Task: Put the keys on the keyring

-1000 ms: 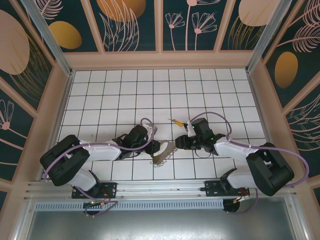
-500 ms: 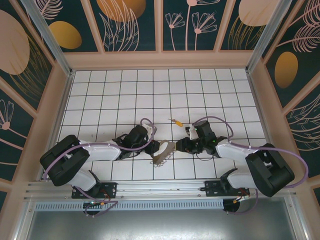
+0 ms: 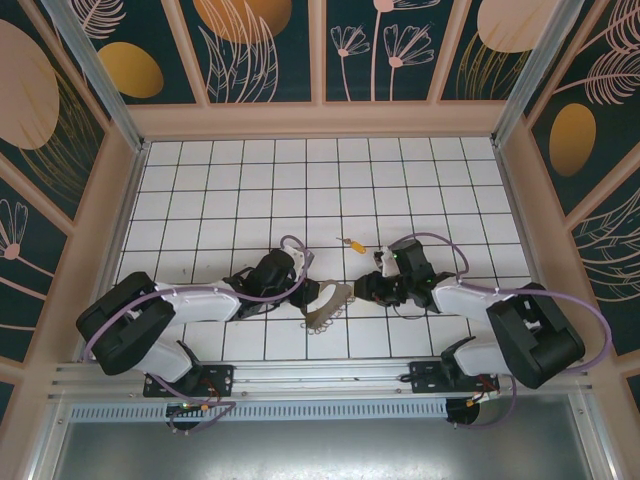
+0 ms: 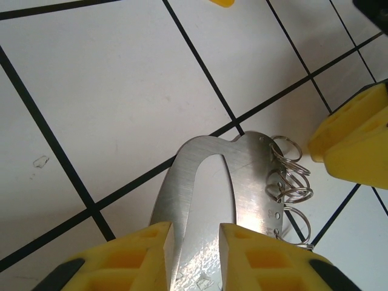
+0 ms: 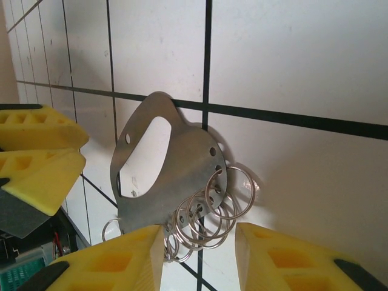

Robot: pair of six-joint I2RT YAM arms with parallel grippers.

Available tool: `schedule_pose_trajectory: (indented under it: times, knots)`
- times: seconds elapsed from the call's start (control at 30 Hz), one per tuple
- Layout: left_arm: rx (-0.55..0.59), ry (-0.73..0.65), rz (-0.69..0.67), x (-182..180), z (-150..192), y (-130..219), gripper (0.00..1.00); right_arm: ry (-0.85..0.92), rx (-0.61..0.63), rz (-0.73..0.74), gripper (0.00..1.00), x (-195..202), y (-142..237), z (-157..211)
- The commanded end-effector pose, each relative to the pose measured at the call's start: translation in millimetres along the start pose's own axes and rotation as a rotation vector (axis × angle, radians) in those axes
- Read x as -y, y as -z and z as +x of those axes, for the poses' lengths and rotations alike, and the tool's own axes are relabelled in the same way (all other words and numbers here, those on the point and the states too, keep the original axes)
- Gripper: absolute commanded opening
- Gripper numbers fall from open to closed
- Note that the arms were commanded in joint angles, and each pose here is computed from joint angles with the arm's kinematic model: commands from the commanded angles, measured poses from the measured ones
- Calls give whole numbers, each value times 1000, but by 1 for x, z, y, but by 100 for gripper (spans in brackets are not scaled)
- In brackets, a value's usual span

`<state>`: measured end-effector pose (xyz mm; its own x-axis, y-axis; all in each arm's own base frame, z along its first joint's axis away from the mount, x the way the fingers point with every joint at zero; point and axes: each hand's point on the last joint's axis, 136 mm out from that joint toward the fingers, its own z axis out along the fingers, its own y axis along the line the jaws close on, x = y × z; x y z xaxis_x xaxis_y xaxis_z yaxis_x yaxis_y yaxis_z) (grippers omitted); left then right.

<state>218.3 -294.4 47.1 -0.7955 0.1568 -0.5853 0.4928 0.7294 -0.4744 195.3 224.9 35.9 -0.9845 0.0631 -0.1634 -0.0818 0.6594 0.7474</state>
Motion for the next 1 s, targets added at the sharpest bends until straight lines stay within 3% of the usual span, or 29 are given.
schedule_pose_trajectory:
  times: [0.0, 0.97]
  knots:
    - [12, -29, -1, 3, -2, 4, 26, -29, -6, -23, 36, 1, -2, 2]
    - [28, -40, -10, -1, 0, 8, 26, -52, 13, -64, 37, -6, -11, -14]
